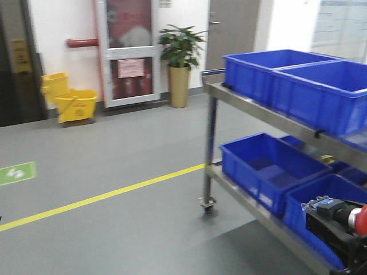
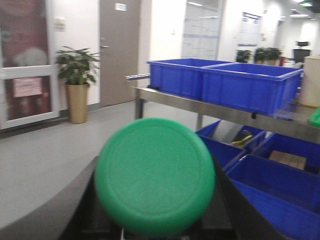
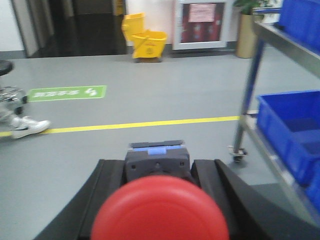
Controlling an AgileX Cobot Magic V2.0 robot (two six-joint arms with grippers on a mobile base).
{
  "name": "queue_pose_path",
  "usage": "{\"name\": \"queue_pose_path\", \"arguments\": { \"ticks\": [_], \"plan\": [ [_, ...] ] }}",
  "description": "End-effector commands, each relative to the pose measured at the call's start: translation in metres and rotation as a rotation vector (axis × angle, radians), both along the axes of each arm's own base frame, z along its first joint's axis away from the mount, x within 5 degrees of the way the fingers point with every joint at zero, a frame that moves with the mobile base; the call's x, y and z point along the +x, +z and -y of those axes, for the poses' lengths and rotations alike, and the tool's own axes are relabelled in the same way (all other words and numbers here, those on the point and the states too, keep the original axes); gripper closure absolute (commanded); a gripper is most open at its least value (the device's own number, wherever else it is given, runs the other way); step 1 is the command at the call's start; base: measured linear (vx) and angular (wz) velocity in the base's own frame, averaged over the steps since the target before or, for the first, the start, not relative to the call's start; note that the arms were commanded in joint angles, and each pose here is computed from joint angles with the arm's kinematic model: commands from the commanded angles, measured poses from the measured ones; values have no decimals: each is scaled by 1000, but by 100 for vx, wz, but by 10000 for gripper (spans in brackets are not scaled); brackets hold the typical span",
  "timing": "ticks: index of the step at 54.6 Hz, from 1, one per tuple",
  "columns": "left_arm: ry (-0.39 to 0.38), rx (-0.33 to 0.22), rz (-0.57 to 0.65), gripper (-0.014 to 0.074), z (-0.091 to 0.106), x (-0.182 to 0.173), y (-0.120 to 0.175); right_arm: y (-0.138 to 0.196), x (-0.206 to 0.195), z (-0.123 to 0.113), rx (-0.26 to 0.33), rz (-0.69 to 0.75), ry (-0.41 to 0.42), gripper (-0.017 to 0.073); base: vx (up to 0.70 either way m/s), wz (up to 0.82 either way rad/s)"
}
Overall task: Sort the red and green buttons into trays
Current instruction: 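Drive the base holding both buttons to the green and red trays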
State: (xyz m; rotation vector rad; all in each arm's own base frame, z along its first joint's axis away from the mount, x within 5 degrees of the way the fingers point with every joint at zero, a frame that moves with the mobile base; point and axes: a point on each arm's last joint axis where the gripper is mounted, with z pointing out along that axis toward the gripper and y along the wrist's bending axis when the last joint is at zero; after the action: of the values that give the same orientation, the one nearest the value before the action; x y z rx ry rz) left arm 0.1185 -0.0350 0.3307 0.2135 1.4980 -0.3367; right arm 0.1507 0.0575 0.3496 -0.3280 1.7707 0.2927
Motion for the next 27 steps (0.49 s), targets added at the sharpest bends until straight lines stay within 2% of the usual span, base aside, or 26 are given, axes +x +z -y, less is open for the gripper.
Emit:
{"name": "queue_pose_path", "arguments": {
  "ticks": [1, 27],
  "plan": [
    [-35, -36, 36, 573, 3, -3, 11, 20, -1, 2, 39, 126, -17, 568, 39, -61],
    [-35, -36, 36, 573, 3, -3, 11, 20, -1, 2, 38, 126, -16, 568, 36, -67]
  ]
}}
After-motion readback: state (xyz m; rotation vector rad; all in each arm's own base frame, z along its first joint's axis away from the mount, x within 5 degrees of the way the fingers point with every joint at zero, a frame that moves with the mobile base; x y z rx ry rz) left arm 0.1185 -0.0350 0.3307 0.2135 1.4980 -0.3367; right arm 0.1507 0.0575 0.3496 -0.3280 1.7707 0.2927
